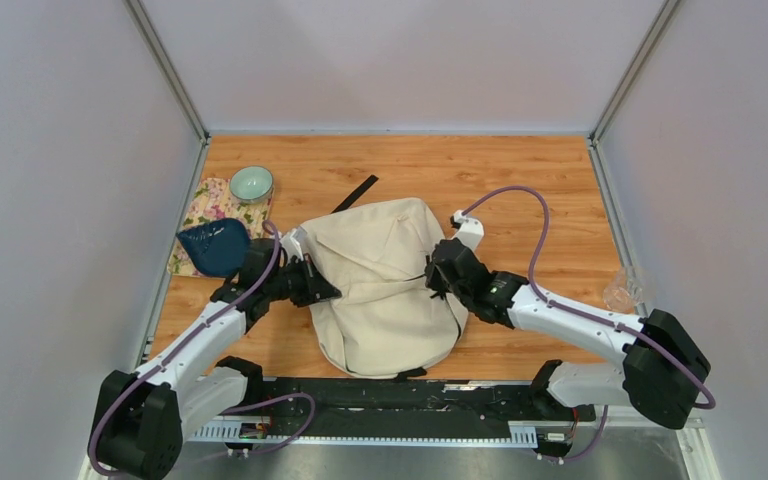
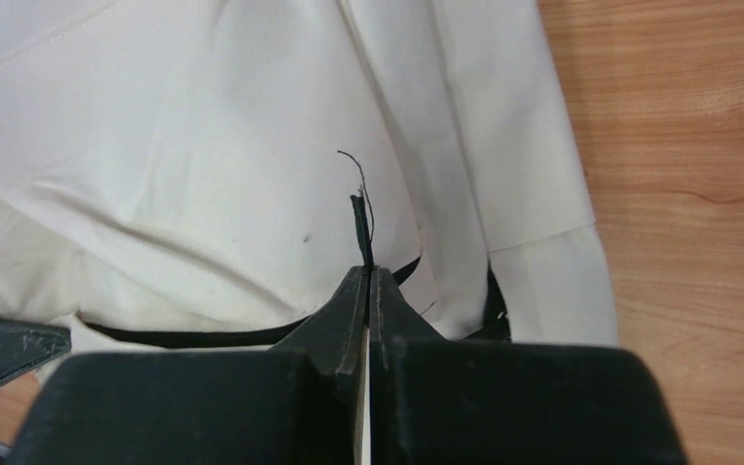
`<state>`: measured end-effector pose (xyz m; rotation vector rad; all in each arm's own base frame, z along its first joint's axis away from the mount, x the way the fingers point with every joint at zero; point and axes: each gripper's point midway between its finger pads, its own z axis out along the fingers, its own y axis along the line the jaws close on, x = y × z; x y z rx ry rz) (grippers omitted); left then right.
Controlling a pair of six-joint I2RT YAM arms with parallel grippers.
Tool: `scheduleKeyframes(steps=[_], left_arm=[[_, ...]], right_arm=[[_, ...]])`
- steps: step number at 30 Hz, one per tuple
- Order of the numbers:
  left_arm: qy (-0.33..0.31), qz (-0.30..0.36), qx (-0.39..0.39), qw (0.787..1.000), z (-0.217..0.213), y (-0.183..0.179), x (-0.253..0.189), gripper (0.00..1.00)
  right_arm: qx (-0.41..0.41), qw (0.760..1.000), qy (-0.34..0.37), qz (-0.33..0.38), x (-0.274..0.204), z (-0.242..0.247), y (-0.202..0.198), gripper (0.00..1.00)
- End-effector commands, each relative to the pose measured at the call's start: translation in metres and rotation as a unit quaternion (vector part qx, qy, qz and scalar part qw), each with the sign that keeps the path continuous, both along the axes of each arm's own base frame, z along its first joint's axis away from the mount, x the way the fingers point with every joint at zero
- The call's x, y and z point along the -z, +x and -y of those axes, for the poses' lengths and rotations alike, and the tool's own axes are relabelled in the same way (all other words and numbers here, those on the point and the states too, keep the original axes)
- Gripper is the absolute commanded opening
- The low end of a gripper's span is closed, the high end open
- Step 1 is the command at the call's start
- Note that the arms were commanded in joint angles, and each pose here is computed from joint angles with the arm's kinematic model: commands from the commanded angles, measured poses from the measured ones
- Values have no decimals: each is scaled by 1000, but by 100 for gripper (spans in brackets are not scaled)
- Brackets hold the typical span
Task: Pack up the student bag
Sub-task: Zip the student bag at the center of the board.
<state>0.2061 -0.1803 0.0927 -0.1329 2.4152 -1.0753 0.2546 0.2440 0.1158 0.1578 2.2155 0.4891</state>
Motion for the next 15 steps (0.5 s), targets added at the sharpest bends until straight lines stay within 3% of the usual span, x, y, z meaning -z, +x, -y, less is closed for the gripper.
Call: scheduleKeyframes(steps=[1, 7, 15], left_arm=[[52, 28, 14, 998, -10, 4, -3, 0], [83, 13, -2, 996, -30, -1, 11, 0], [73, 3, -12, 997, -38, -4, 16, 0]], right_arm=[[37, 999, -5, -9, 2, 22, 19, 0], [102, 993, 2, -60, 38, 72, 40, 0], [101, 993, 29, -62, 40, 76, 33, 0]])
